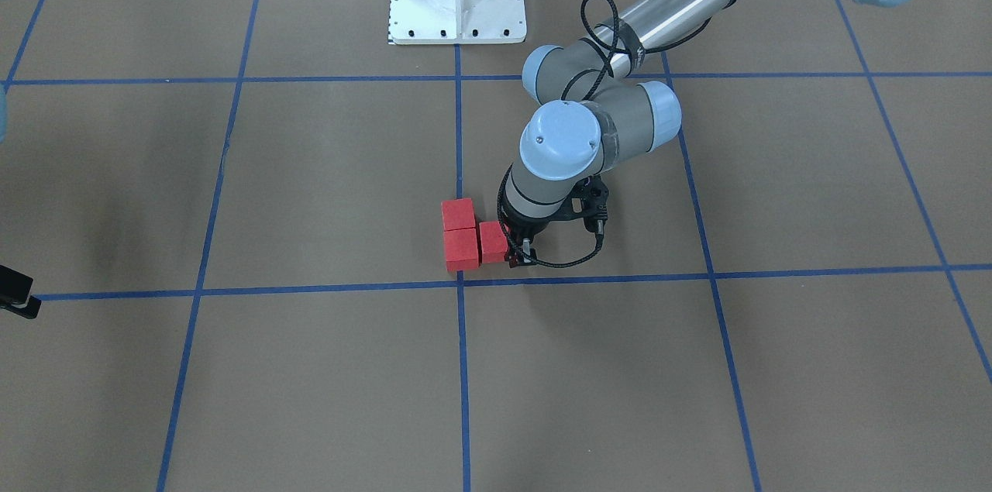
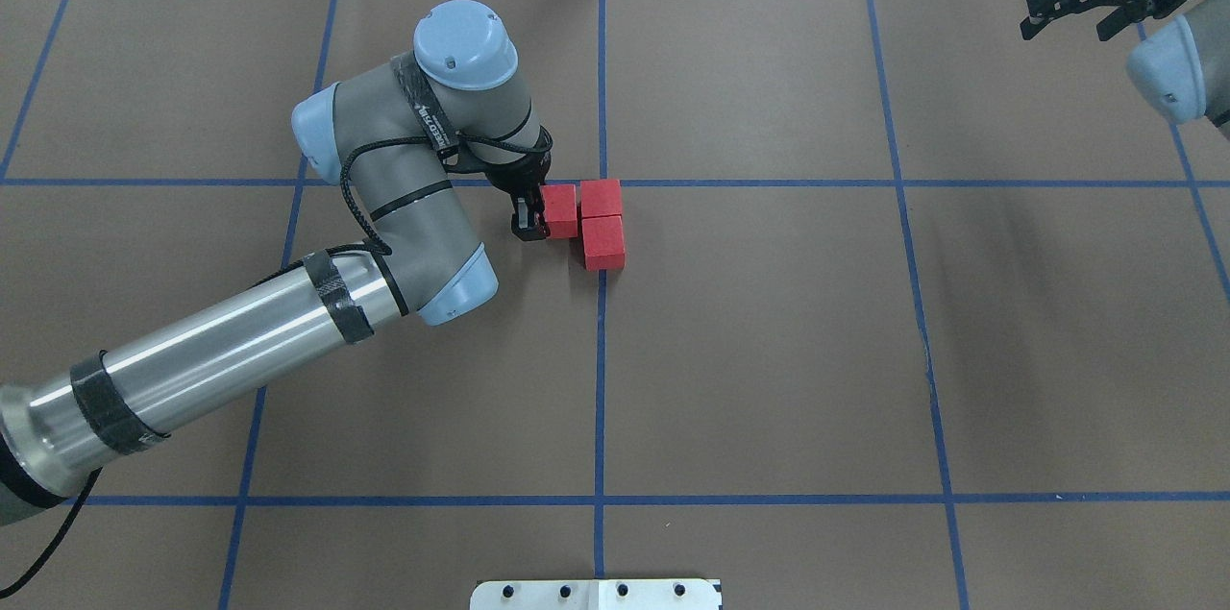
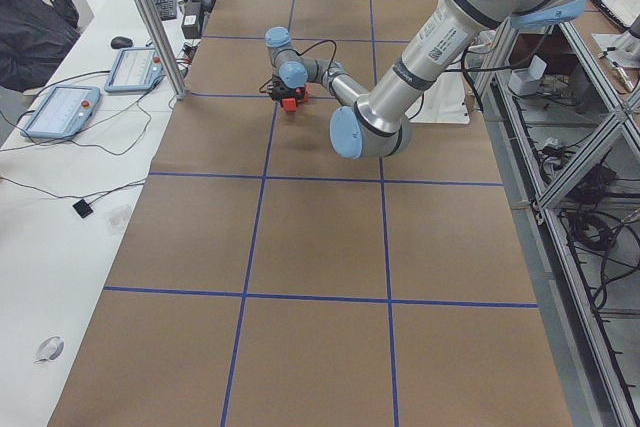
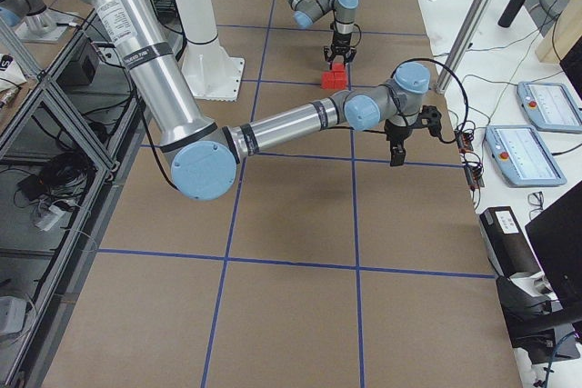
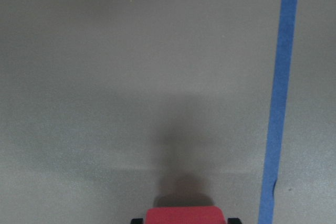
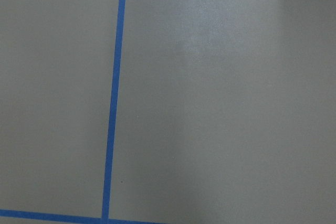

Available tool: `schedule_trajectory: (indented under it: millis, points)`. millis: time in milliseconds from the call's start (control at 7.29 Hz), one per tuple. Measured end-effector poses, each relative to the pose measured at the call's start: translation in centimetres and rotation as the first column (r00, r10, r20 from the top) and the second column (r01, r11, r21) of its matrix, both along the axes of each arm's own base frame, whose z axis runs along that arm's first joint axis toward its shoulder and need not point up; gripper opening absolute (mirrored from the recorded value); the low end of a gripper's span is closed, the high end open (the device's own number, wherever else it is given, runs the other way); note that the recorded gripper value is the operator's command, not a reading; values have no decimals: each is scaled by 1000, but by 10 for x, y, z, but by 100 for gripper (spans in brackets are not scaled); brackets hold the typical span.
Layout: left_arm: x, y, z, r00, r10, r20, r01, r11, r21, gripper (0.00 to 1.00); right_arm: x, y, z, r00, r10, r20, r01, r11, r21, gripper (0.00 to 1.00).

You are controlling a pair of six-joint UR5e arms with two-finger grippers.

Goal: Form red blocks into L shape at center
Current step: 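Lower the red cube beside the farther center cube, forming the corner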

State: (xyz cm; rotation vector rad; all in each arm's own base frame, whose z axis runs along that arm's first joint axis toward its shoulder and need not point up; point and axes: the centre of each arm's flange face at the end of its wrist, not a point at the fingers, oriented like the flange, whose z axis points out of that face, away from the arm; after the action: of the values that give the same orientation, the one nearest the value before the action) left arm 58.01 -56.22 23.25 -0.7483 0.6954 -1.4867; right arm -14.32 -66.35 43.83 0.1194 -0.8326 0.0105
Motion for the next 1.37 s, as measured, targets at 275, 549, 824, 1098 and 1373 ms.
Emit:
schedule_trajectory:
  millis: [275, 549, 824, 1098, 1373]
  points:
    - [0, 0, -2, 1000, 0, -3, 0, 1000, 1, 7, 0, 0, 0, 1000, 0, -1, 0, 1000, 0, 99]
    - [1, 0, -5, 1000, 0, -6, 0, 1000, 4, 22, 0, 0, 0, 1000, 1, -4, -1, 1000, 2, 99]
    - [2, 1, -6, 1000, 2, -10, -2, 1000, 8, 76, 0, 0, 0, 1000, 2, -5, -2, 1000, 4, 99]
    - [5, 4, -6, 1000, 8, -12, -8, 1000, 11, 100, 0, 0, 0, 1000, 2, -5, -2, 1000, 3, 99]
    - [8, 7, -5, 1000, 13, -9, -13, 1000, 10, 100, 0, 0, 1, 1000, 2, -6, -2, 1000, 1, 99]
